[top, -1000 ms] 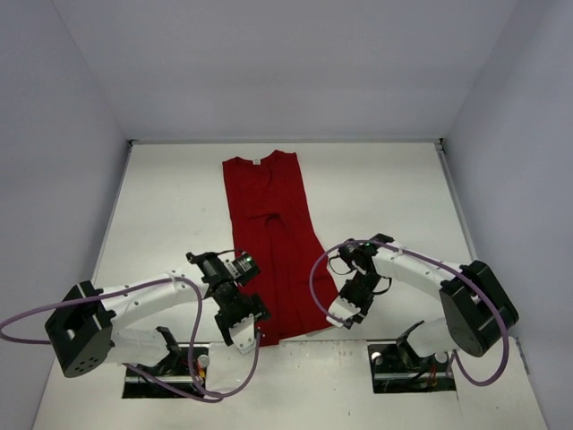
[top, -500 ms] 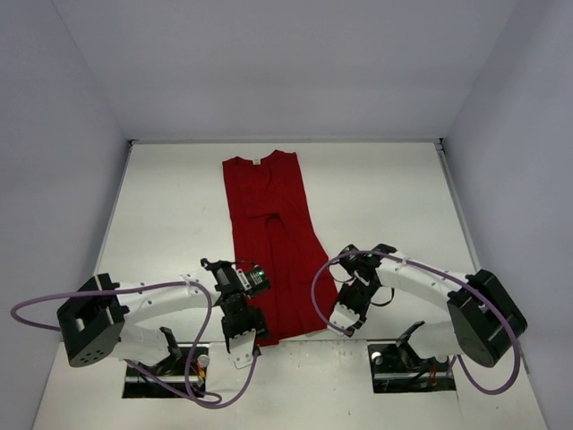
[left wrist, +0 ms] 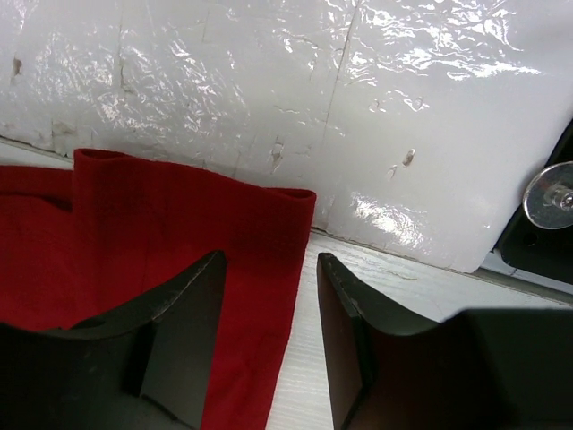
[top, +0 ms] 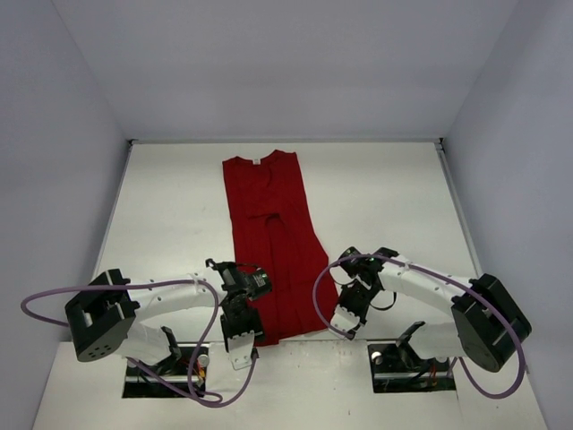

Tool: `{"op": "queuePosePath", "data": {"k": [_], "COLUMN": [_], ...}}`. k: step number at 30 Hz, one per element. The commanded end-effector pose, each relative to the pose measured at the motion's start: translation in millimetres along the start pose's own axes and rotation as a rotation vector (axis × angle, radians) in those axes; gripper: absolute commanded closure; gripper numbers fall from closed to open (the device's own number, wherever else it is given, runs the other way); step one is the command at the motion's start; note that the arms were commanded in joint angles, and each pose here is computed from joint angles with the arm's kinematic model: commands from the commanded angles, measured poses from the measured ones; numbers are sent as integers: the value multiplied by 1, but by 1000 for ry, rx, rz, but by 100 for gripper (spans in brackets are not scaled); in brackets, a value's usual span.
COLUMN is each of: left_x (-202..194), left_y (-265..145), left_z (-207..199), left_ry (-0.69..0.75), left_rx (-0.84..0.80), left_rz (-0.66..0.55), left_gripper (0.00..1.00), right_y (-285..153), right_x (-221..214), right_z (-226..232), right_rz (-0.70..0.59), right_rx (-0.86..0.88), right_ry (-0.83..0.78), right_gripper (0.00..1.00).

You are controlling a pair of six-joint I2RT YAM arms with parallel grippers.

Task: Fold and stack the t-shirts
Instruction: Grab the bottom of the folded rectangular tshirt with both arms

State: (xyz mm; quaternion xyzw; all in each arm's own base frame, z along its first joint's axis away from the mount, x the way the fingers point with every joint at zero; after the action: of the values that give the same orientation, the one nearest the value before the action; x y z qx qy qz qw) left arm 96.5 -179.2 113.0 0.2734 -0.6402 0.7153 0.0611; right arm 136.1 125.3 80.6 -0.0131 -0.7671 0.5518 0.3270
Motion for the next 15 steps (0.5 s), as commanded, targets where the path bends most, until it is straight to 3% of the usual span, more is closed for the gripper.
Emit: {"op": "queuePosePath", "data": {"k": [1, 15], "left_x": [8, 16], "left_y": [2, 13], "left_z": [-4, -6], "left_ry": [52, 44], "left_rx": [-49, -95], "left_rz": [-29, -50], "left_gripper": [60, 65], "right_y": [19, 22], "right_x": [4, 4], "right_z": [-15, -17], "right_rz": [-42, -83], "right_rx": [78, 63], "right_ry": [-679, -639], "right_gripper": [80, 88]}}
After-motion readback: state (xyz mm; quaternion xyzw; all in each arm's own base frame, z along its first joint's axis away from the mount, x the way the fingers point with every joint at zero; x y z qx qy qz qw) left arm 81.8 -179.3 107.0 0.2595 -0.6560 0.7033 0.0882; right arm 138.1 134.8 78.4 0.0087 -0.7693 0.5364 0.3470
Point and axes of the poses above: each gripper's point midway between its finger pads, its own y axis out along the fingers, its own z axis along the line the jaws close on, x = y × z, the point moved 9 cm from there along -y, back along the fingers
